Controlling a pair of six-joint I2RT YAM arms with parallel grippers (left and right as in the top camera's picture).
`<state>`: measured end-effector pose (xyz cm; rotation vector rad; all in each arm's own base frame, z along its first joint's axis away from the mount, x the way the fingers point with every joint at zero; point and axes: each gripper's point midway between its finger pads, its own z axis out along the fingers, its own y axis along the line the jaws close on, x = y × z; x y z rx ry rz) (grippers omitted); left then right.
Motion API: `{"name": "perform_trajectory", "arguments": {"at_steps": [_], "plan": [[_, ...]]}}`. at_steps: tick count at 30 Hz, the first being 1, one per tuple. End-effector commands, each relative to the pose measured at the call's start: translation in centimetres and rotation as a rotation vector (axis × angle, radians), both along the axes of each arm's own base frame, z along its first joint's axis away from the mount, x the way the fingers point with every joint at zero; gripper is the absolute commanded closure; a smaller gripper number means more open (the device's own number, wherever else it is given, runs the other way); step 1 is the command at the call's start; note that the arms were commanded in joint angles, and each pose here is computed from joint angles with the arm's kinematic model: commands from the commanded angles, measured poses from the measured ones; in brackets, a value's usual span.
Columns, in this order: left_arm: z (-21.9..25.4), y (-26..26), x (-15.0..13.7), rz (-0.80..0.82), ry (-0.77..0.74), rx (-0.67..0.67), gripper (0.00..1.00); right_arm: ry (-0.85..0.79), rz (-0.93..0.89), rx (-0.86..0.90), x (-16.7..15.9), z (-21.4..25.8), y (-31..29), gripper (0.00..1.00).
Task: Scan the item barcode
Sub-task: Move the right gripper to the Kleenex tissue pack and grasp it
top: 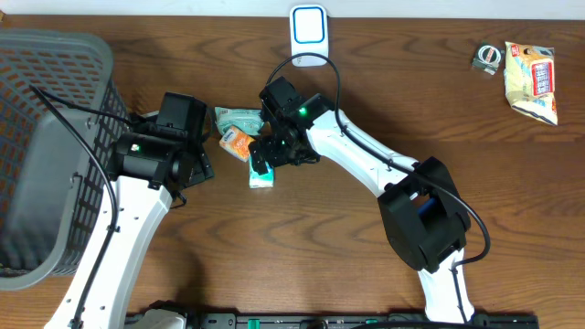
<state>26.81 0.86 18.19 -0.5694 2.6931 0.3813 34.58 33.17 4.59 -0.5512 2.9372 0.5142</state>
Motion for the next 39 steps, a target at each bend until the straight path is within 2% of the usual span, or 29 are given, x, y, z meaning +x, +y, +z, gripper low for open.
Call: {"name": "perform_trajectory", "arguments": {"at_steps": [1,18,20,22,25,32,33,36,39], "plan": [[0.30,0.36,-0.01,0.013,-0.011,0.009,0.02,0.004,0.008,-0.002,-0.36,0.01,0.04,0.01],[0.30,0.36,-0.01,0.013,-0.011,0.009,0.02,0.023,-0.041,0.007,-0.36,0.05,0.18,0.01],[0.30,0.36,-0.01,0.013,-0.011,0.009,0.02,0.032,-0.062,0.008,-0.37,0.04,0.17,0.16],[0.30,0.36,-0.01,0.013,-0.011,0.009,0.02,0.053,-0.113,0.008,-0.45,-0.03,0.11,0.21],[0.30,0.36,-0.01,0.013,-0.011,0.009,0.02,0.090,-0.202,0.009,-0.56,-0.27,0.02,0.35],[0.30,0.36,-0.01,0.013,-0.011,0.009,0.02,0.101,-0.215,0.005,-0.96,-0.58,0.14,0.30],[0.30,0.36,-0.01,0.013,-0.011,0.009,0.02,0.101,-0.213,0.004,-1.03,-0.58,0.19,0.32],[0.30,0.36,-0.01,0.013,-0.011,0.009,0.02,0.102,-0.209,0.004,-1.17,-0.58,0.32,0.52],[0.30,0.36,-0.01,0.013,-0.011,0.009,0.02,0.104,-0.208,0.005,-1.24,-0.61,0.34,0.52]]}}
